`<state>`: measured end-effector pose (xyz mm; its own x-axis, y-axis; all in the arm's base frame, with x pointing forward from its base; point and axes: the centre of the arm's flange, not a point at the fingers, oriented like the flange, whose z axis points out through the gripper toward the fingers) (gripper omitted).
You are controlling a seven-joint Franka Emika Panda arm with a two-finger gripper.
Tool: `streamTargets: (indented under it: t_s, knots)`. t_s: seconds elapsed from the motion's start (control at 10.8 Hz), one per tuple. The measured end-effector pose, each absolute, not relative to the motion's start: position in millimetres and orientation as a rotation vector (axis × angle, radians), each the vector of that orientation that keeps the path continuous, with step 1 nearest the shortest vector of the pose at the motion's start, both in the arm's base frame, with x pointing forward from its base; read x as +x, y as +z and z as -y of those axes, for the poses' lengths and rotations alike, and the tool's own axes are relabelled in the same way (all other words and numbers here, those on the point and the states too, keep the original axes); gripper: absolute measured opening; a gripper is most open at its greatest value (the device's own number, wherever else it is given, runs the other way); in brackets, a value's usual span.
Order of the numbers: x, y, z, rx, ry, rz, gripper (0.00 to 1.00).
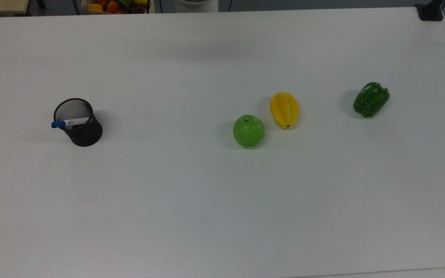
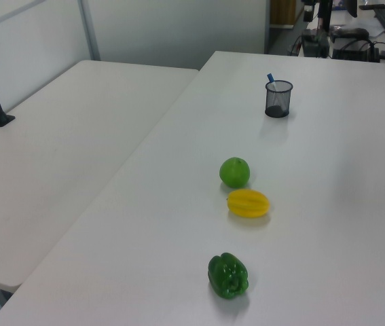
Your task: Place marker
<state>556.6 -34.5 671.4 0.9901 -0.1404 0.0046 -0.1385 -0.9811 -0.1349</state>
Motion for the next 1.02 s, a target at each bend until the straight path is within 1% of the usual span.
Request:
streamTargets:
  t_s: [0.09,0.28,0.55,0.74,1.02]
  knots:
    - [552,676,8,-3.040,-0.007,-0.169,1.00]
    - [548,677,-14,-3.072,-0.002,-0.095,1.00]
    - [549,664,-27,-3.070,-0.146,0.003,1.00]
    - [547,651,-32,-3.074,-0.139,0.120,1.00]
    - [548,648,-21,-3.075,-0.134,0.142,1.00]
